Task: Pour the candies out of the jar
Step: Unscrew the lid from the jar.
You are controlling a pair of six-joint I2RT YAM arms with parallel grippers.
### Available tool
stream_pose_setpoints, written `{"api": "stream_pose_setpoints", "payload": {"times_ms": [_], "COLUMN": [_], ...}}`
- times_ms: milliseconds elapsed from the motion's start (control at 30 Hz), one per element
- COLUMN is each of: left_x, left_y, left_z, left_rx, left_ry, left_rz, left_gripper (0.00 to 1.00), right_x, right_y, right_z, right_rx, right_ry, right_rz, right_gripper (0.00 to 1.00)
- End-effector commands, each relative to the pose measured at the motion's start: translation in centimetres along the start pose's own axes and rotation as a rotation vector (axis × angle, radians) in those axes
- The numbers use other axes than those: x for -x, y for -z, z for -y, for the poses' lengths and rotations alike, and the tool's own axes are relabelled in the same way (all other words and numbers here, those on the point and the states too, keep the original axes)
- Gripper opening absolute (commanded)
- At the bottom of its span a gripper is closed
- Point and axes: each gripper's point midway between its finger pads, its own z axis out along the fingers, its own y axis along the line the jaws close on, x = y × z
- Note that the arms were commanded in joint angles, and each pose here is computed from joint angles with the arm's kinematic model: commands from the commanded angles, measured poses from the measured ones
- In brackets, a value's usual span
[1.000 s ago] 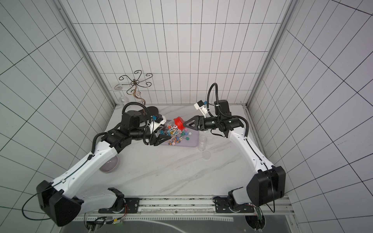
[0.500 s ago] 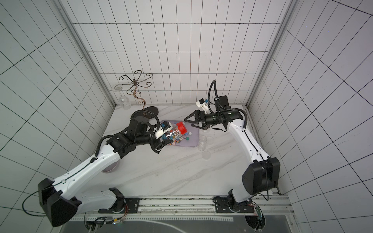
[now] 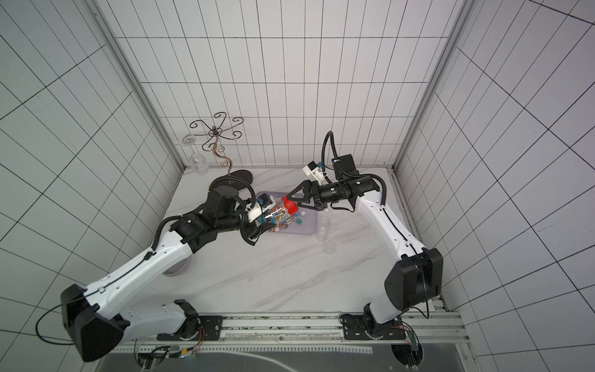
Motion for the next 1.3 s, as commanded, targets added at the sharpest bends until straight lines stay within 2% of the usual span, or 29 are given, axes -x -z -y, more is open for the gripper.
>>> {"api": "stream_pose_setpoints", "payload": {"times_ms": [0,867,1067,1267], "left_x": [2.2,3.0,3.0,3.0], "left_y": [0.9,1.5,1.5,1.6], "left_z": [-0.1,-0.2,-0.2,-0.2], "left_rx": [0.010,0.015,0.018,0.020], "left_ry": [-0.033,-0.039,-0.037,-0.037], "left_rz": [0.080,0.107,0.107,0.112], "left_gripper": [0.61,0.61,0.61,0.61], "right_x": [-0.5,-1.7,-1.7,-1.8], "right_y": [-0.8,-2.5,-2.5,-2.6], "right_z": [-0.1,2.6,2.5,2.6], "right_rx": [0.045,0.018,0.024,0.035], "right_ry": [0.002,-0.040,-0.038,-0.038], "right_rz": [-0.029,-0.082,-0.083,-0.089], "right_gripper": [0.90,0.92,0.89,0.80]}}
